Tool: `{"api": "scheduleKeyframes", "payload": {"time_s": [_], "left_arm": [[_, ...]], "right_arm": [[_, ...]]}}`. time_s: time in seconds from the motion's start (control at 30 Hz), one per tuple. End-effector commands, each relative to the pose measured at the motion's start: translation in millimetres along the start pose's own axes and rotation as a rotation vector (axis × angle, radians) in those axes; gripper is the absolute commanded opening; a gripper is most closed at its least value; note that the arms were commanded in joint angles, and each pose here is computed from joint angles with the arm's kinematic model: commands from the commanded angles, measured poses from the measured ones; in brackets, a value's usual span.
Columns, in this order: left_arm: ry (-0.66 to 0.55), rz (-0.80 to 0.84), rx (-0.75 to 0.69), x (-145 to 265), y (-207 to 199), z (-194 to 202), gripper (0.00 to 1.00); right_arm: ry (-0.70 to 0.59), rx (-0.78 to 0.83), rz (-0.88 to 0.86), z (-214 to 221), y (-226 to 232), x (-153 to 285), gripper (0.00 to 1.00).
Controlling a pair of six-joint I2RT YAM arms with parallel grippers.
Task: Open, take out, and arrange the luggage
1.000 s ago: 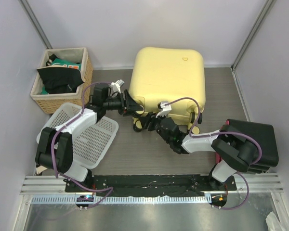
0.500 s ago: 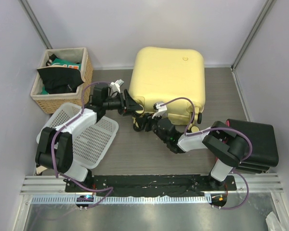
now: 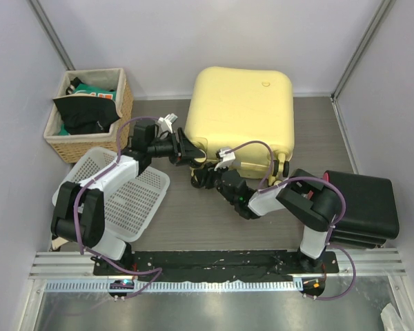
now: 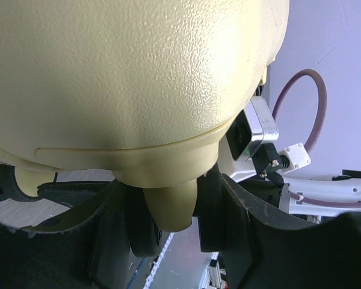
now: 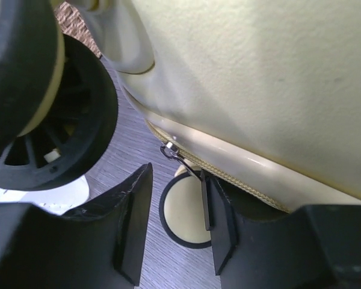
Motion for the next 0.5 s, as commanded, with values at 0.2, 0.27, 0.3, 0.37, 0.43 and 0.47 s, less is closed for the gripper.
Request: {"api": "scheduleKeyframes", "payload": {"time_s": [0.2, 0.27, 0.3, 0.37, 0.43, 0.47], "left_arm": [[-0.026, 0.223, -0.277, 7, -50, -15, 0.0], [-0.026, 0.223, -0.277, 7, -50, -15, 0.0], [-0.029, 0.222, -0.278, 8, -50, -16, 0.0], [-0.029, 0.222, -0.277, 8, -50, -16, 0.0], [-0.029, 0.222, -0.277, 8, -50, -16, 0.0], [-0.026, 0.221, -0.276, 8, -50, -15, 0.0]], "right_arm": [[-0.312, -0.052, -0.04, -64, 15, -8, 0.35], [-0.317, -0.055, -0.027, -64, 14, -7, 0.29], [-0.312, -0.052, -0.015, -63, 12, -7, 0.26], [-0.312, -0.053, 0.008, -62, 7, -5, 0.17], [-0.303, -0.05, 0.021, -59, 4, -3, 0.11], [-0.301, -0.046, 0.027, -58, 3, -2, 0.06]]}}
Point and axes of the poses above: each gripper's point midway between its finger pads, its own x axis back along the fingers, its own y axis along the line the jaws close on, z = x × y, the point moved 6 cm from there along x, back along the fingers, and after that the axes turned 8 degrees about -x, right-handed, at the moved point
